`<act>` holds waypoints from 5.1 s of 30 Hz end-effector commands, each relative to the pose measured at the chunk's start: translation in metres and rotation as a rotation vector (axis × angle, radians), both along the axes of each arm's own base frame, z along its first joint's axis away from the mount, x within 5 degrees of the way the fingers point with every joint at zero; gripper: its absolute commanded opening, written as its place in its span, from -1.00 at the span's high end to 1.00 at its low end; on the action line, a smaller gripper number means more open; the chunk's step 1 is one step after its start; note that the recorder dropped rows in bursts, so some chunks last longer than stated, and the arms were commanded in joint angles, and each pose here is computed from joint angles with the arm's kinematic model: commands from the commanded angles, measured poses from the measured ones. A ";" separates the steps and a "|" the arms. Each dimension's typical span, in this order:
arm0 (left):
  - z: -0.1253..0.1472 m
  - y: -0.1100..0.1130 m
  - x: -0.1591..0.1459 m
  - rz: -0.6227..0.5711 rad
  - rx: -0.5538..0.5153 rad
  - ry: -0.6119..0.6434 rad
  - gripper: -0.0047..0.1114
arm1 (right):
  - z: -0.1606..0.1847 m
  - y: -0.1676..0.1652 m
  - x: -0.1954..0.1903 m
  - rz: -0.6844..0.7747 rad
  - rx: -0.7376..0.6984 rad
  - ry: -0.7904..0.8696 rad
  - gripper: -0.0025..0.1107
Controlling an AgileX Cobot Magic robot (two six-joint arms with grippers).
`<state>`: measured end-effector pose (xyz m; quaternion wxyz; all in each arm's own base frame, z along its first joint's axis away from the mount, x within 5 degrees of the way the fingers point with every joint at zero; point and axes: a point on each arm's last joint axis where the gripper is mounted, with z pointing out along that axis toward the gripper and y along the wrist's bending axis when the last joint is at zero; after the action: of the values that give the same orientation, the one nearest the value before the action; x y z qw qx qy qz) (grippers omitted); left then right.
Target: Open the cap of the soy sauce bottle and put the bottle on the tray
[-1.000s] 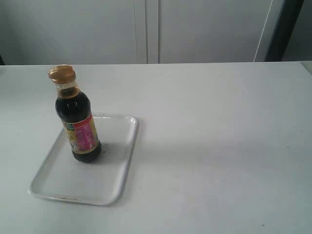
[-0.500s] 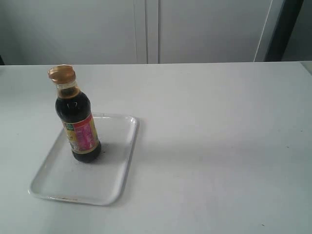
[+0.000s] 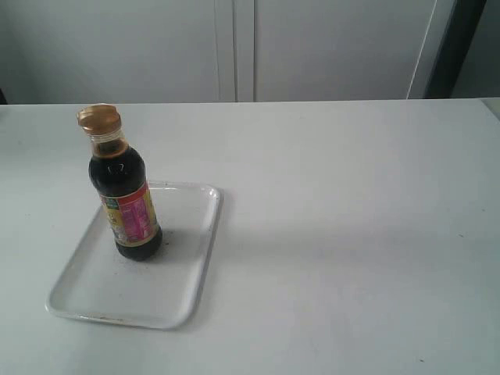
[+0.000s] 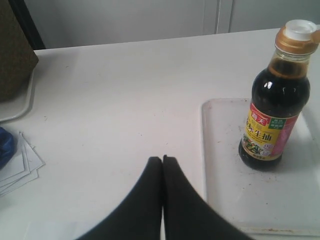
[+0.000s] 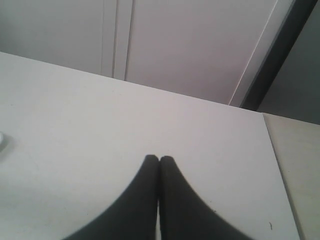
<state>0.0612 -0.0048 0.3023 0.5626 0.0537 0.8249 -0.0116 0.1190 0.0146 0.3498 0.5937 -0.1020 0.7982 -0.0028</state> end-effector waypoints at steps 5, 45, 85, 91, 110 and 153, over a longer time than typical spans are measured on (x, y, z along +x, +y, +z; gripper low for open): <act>-0.006 -0.002 0.001 -0.033 0.024 -0.011 0.92 | 0.001 -0.001 0.000 -0.005 0.006 -0.016 0.96; -0.121 -0.004 -0.014 -0.048 -0.025 0.006 0.92 | 0.001 0.000 0.000 -0.004 0.011 -0.015 0.96; -0.135 -0.002 -0.010 0.024 -0.082 -0.017 0.92 | 0.001 0.000 0.000 -0.004 0.013 -0.014 0.96; -0.135 -0.002 -0.010 0.024 -0.082 -0.017 0.92 | 0.001 0.000 0.000 -0.004 0.013 -0.014 0.96; -0.135 -0.002 -0.010 0.024 -0.082 -0.017 0.92 | 0.003 0.000 0.000 -0.004 0.016 -0.039 0.96; -0.135 -0.002 -0.010 0.024 -0.082 -0.017 0.92 | -0.134 -0.010 -0.069 -0.038 0.105 -0.157 0.96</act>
<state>0.0517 -0.0065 0.1682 0.5700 0.0251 0.8206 -0.0338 0.0494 0.0048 0.2198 0.6541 -0.0565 0.7540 0.0220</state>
